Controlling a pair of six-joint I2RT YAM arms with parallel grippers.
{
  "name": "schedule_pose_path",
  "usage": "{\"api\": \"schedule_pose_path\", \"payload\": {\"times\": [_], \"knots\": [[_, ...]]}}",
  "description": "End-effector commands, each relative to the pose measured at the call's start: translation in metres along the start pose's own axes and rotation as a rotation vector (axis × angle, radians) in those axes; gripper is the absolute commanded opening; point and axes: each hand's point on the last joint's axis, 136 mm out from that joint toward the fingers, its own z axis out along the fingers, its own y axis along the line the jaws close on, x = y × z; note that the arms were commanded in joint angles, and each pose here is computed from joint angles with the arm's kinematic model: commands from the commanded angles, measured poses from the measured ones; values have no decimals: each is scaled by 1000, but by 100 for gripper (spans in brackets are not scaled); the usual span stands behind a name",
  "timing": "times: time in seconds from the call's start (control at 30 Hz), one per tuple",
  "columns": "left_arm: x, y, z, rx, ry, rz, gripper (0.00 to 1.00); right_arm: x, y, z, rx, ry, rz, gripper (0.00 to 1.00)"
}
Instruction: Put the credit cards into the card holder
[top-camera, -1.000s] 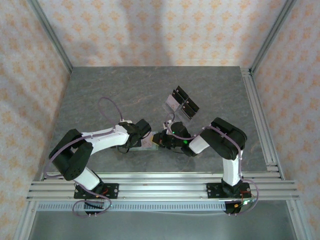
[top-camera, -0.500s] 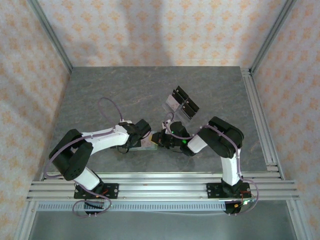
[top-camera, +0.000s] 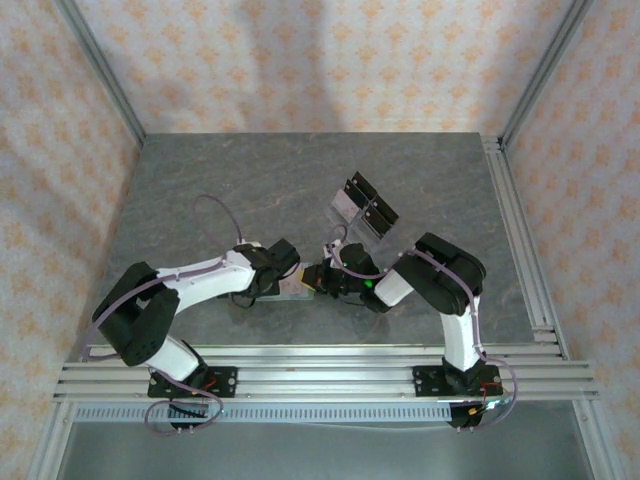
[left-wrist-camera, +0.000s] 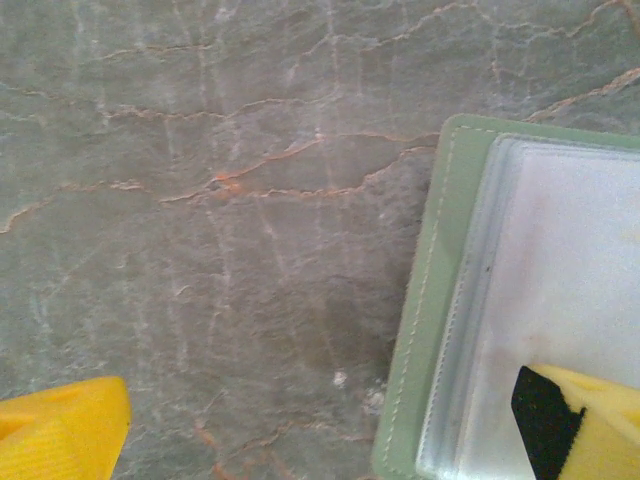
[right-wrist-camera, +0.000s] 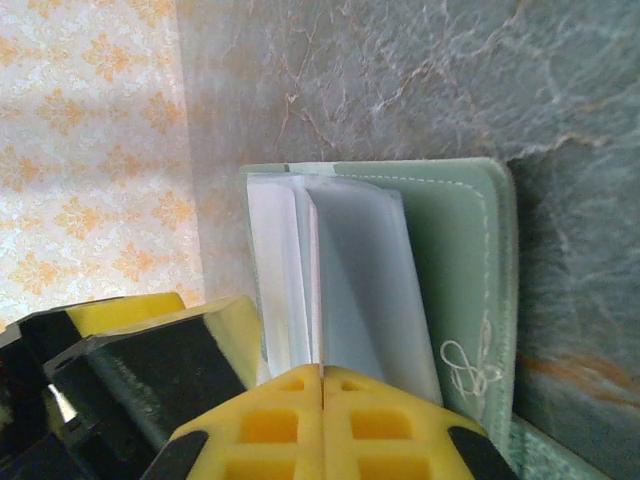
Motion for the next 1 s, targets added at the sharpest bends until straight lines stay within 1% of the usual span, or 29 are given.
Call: {"api": "schedule_pose_path", "payload": {"times": [0.0, 0.23, 0.4, 0.57, 0.97], "knots": [[-16, 20, -15, -43, -44, -40, 100, 1, 2, 4, -16, 6, -5, 0], [-13, 28, -3, -70, -7, -34, 100, 2, 2, 4, -22, 8, -2, 0], [-6, 43, 6, -148, 15, -63, 100, 2, 3, 4, -27, 8, -1, 0], [1, 50, 12, -203, 34, -70, 100, 2, 5, 4, -35, 7, -2, 0], [12, 50, 20, -197, 59, -73, 100, -1, 13, 5, -81, -3, -4, 0]]}}
